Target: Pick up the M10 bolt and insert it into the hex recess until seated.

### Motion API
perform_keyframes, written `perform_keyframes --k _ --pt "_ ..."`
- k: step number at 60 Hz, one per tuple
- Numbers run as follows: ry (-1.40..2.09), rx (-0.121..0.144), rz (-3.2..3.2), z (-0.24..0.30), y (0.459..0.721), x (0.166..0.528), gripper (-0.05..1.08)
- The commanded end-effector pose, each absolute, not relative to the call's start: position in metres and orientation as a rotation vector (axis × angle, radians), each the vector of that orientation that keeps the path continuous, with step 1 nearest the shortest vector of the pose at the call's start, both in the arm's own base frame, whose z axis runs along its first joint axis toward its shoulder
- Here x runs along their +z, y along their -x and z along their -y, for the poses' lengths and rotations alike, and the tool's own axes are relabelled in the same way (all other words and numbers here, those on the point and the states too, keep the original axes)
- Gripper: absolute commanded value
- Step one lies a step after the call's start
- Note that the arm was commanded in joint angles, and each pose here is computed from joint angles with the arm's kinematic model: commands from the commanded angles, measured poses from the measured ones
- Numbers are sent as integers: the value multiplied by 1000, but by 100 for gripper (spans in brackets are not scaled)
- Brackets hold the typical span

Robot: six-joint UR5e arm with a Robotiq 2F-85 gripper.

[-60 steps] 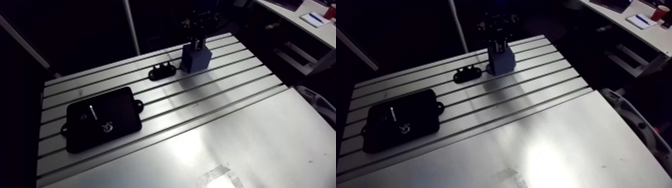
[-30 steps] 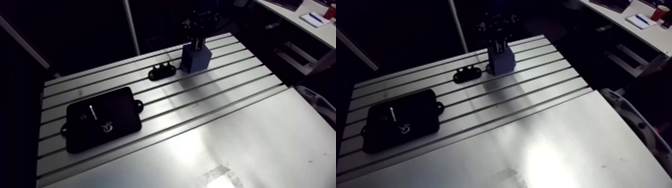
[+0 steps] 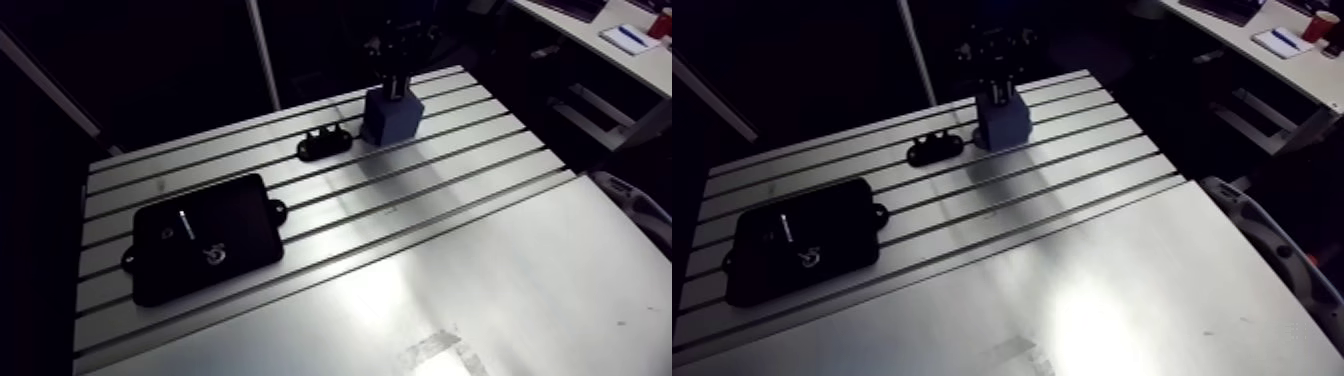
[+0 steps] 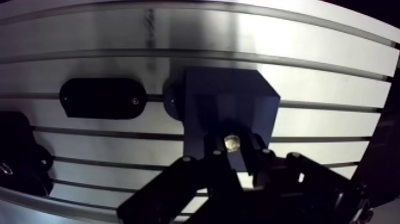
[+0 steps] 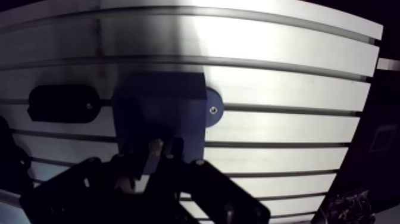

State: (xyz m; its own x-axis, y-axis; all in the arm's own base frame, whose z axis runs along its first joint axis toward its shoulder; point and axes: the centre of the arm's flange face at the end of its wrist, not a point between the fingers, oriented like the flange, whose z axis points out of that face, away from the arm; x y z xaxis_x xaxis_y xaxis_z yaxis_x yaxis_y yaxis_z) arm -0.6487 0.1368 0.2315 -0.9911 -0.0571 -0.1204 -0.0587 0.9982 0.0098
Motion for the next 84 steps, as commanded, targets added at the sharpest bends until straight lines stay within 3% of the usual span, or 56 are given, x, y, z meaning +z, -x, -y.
perform_keyframes --k 1,84 --pt "92 19 -3019 -137 649 231 71" --pt "345 -2 -2993 -137 650 236 74"
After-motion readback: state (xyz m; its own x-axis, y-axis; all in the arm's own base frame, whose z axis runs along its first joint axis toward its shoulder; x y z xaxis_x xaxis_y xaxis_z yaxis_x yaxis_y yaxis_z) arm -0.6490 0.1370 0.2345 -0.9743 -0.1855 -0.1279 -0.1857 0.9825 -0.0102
